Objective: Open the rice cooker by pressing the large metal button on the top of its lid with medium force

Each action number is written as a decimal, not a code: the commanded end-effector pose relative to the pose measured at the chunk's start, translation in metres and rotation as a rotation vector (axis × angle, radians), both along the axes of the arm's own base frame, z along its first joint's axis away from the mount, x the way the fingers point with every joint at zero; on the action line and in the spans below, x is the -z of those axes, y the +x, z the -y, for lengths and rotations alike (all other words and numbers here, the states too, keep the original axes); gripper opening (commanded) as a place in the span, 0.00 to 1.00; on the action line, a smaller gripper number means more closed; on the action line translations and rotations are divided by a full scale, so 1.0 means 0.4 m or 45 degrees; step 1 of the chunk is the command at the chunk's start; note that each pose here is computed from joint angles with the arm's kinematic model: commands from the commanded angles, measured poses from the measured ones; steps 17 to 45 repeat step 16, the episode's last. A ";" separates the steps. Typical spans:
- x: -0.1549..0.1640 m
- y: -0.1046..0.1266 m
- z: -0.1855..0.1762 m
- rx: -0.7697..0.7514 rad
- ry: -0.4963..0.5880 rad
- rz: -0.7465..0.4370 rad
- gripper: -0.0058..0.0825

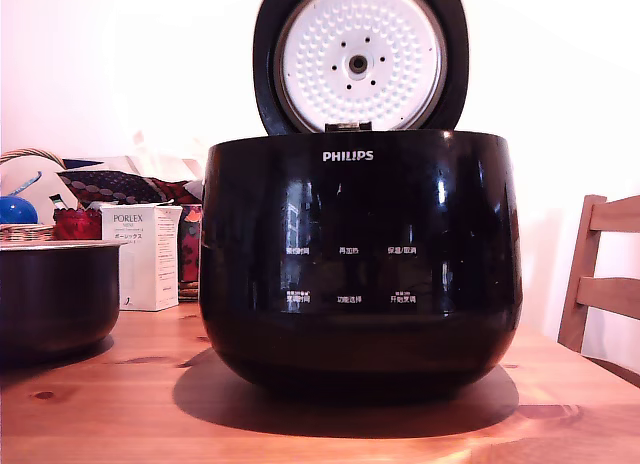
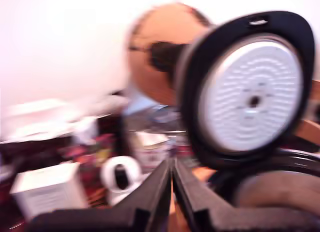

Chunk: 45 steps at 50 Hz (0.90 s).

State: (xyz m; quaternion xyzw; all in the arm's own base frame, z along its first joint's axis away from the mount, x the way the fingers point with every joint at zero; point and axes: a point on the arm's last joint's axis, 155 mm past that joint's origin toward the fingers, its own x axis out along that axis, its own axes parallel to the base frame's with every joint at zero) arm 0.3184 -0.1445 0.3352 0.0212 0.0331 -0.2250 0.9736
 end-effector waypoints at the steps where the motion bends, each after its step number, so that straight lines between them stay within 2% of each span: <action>1: 0.026 0.007 -0.028 -0.044 0.016 -0.022 0.04; 16: 0.003 0.013 -0.153 -0.248 0.008 0.005 0.04; 45: 0.003 0.013 -0.153 -0.248 0.008 0.005 0.04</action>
